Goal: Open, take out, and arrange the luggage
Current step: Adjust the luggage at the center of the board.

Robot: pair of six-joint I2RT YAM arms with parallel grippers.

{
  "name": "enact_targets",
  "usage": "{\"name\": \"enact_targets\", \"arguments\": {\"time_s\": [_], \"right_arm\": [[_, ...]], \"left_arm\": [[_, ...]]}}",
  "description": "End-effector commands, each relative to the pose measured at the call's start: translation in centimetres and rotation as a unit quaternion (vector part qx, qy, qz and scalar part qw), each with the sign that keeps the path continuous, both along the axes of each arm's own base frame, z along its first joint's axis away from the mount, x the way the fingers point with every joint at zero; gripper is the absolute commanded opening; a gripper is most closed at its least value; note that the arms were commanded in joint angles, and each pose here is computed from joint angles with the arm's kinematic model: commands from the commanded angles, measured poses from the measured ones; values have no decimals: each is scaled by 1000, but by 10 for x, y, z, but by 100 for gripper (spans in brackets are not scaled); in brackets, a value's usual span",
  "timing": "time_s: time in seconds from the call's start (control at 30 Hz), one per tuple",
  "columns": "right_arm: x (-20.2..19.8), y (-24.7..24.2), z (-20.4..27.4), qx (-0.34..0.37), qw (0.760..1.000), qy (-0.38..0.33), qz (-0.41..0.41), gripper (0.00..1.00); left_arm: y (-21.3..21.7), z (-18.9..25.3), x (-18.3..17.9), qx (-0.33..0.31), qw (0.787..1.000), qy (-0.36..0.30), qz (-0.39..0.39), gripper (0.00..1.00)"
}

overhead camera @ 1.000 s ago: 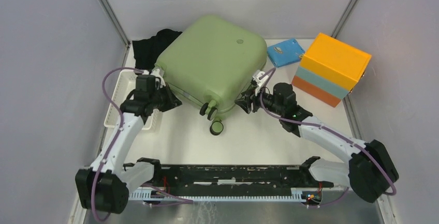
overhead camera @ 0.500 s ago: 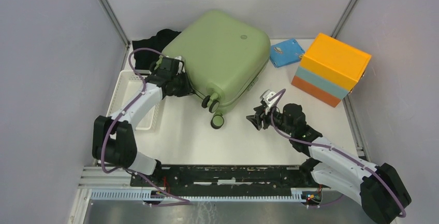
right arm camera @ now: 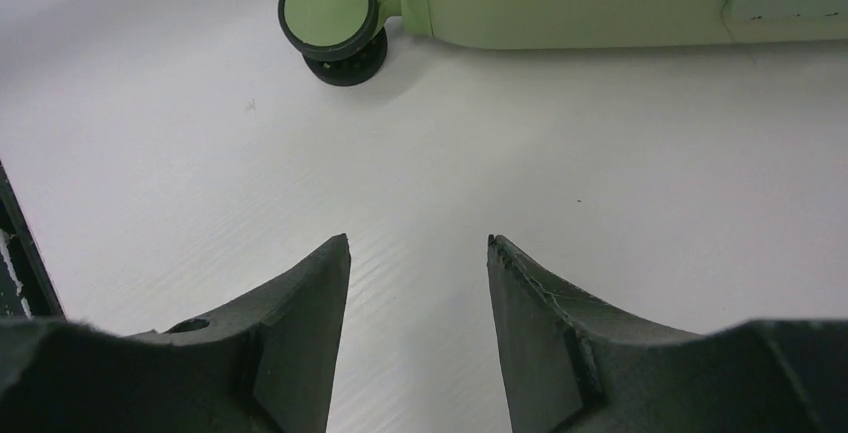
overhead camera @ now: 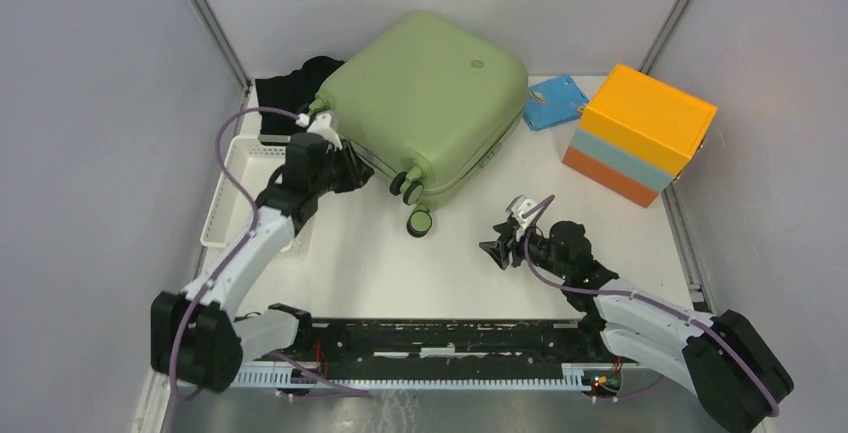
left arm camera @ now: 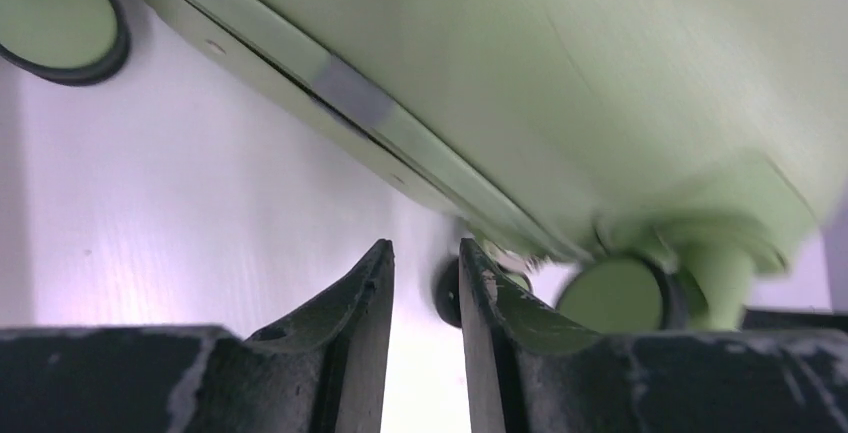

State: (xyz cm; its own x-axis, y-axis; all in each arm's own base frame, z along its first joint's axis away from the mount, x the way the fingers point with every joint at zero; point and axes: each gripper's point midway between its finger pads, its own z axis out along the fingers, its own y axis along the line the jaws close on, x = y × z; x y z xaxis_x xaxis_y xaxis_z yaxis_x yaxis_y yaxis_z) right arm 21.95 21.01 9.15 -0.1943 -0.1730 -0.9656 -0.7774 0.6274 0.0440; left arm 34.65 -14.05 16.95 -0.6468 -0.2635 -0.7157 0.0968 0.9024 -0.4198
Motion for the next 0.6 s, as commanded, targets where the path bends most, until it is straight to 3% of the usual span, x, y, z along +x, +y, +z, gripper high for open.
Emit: {"name": "enact_targets", "arguments": {"time_s": [0.0,0.17,0.27,0.43,0.5,0.57], "right_arm": [[4,12,28,41,997,-62,26,59],[8,16,44,66,993,-89,27,68],[6,16,50,84,990,-106,29,77],[4,17,56,99,986,-127,35,80],[4,21,57,104,986,-127,42,81],[3,23,58,111,985,-126,48,81]], "left_arm": [[-23,29,-33,-92,990,-87,-63,37],[-27,41,-59,-130,974,-162,-95,39],[-31,26,-68,-144,970,-164,-111,43],[-45,-5,-79,-200,962,-132,-132,90],[-46,-12,-79,-211,960,-133,-129,94],[-45,-20,-83,-211,960,-134,-124,91]]}}
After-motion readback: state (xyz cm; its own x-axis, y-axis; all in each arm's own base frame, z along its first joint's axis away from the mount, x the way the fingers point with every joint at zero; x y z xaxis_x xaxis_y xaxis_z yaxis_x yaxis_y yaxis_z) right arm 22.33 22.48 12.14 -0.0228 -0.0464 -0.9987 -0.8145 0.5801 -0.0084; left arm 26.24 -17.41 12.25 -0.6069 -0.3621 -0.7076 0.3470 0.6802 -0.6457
